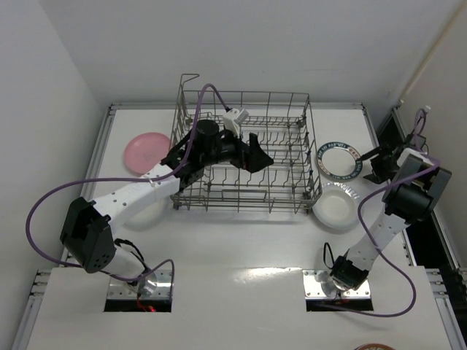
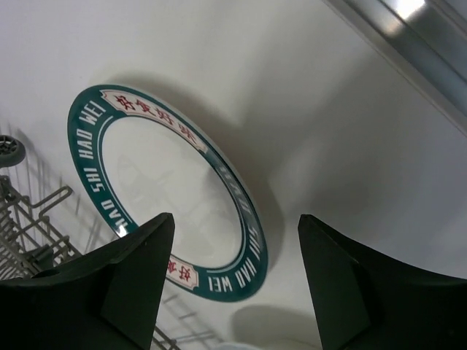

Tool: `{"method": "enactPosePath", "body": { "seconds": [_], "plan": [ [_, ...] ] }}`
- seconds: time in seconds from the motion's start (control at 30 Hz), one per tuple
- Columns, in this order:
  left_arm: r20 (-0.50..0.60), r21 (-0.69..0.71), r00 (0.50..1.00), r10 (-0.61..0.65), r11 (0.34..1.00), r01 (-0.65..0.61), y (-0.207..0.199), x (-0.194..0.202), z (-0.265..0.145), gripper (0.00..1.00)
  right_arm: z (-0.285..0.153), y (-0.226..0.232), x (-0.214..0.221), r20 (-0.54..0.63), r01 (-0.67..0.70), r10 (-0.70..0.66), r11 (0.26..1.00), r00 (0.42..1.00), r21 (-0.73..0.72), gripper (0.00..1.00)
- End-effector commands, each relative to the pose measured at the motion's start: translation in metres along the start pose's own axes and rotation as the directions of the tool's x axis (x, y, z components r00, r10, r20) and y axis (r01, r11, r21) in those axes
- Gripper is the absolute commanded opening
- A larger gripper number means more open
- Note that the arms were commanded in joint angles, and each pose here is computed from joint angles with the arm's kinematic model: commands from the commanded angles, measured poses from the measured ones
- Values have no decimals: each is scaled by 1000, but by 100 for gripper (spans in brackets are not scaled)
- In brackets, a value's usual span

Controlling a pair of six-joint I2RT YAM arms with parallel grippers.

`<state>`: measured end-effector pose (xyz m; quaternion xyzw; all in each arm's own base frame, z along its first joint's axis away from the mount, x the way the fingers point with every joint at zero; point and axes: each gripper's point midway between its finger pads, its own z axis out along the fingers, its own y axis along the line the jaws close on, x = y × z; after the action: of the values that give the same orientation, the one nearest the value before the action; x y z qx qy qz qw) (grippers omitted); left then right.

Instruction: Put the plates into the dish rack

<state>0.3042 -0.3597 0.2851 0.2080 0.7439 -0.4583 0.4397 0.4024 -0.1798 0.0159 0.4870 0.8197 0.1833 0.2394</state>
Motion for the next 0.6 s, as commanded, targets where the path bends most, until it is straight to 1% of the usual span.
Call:
{"method": "enactPosePath", "body": {
  "seconds": [0.0,0.03,0.1,0.17,0.2,0.23,0.3,0.4,0.43,0.47,0.5,0.53,0.57],
  "plan": [
    [69,32,996,51,998,-54,-15,-28,-3,100,16,12,1,-28,4,-4,1000,1000,7,67],
    [69,32,996,51,998,-54,-15,-28,-3,100,20,17,2,-38,13,-13,1000,999,7,67],
    [69,32,996,51,998,-54,-15,-28,-3,100,27,15,8,-62,12,-11,1000,998,18,63],
    [58,15,997,45,999,-46,-10,-25,0,100,30,14,8,-62,12,-11,1000,998,18,62],
    [58,15,997,45,999,-46,-10,-25,0,100,32,14,10,-63,5,-4,1000,998,3,59],
    [58,15,997,45,999,-46,-10,-25,0,100,32,14,10,-63,5,-4,1000,998,3,58],
    [58,15,997,45,999,-46,-11,-26,-1,100,39,14,17,-101,-6,3,1000,995,-21,52],
    [58,15,997,45,999,-46,-11,-26,-1,100,48,21,21,-123,11,-18,998,992,-59,35],
    [58,15,997,45,999,-46,-11,-26,-1,100,50,17,28,-135,-4,-4,998,991,-61,19],
    [62,7,997,45,999,-45,-10,-27,-1,100,49,17,29,-129,-10,1,998,992,-65,12],
    [59,-7,997,42,999,-41,-7,-26,-1,100,48,8,34,-129,-21,14,998,992,-58,7],
    [59,-8,997,51,999,-51,-7,-26,-1,100,43,15,27,-94,-11,3,997,996,-83,0],
    [59,-8,997,51,999,-51,-7,-26,-1,100,41,14,27,-87,-10,3,997,996,-76,0]
  ]
}}
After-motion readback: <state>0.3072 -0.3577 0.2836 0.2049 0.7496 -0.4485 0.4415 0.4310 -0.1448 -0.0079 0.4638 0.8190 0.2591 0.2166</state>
